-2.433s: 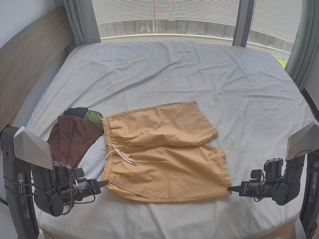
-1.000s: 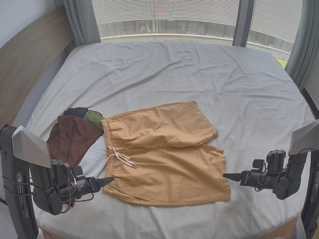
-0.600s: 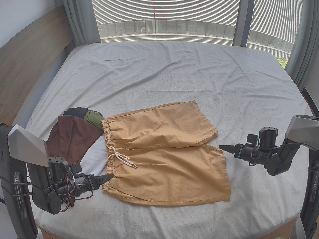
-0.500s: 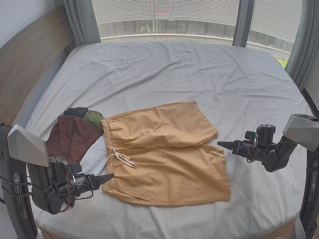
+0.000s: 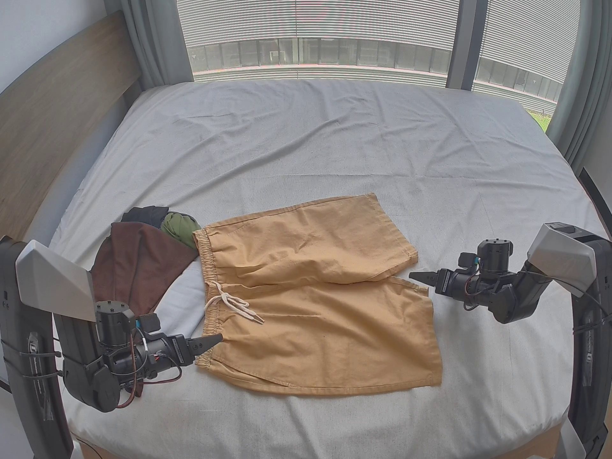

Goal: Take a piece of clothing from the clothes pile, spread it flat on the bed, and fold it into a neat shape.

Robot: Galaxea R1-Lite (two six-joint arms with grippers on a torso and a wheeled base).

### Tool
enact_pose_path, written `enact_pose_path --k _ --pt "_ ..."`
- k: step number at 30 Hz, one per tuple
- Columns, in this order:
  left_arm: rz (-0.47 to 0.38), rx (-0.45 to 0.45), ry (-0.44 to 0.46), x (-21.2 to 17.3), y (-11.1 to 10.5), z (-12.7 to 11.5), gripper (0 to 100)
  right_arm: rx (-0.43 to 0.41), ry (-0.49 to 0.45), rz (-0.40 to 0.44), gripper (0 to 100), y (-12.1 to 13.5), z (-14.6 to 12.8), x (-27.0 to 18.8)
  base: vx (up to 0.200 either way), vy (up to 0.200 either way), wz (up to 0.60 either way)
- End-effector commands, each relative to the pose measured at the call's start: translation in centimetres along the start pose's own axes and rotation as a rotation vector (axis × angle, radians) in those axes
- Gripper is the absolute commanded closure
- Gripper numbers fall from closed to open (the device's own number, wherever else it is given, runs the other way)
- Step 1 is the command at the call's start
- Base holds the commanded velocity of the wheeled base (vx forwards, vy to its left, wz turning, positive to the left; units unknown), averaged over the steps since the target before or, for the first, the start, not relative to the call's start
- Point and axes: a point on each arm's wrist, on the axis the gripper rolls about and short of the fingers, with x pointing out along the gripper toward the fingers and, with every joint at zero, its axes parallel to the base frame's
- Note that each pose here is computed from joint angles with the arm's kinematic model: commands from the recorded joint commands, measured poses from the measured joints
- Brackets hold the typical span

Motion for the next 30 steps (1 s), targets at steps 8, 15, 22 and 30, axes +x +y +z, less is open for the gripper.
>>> enact_pose_path --k 8,15,22,30 --pt "0.000 0.001 -0.002 0.1 0.1 0.0 0 0.006 0.040 0.005 0 0.3 -1.4 0.5 0.000 0.000 0.00" --pt "0.000 0.002 -0.004 0.2 0.1 0.1 0 0.012 0.050 0.001 100 0.3 -1.6 0.4 0.000 0.000 0.00" --pt "-0.001 0.003 -0.005 0.2 0.1 0.1 0 0.006 0.040 0.005 100 0.3 -1.4 0.4 0.000 0.000 0.00" --pt "-0.001 0.004 -0.008 0.3 0.1 0.2 0 -0.032 -0.036 0.022 100 0.6 0.0 0.7 0.000 0.000 0.00"
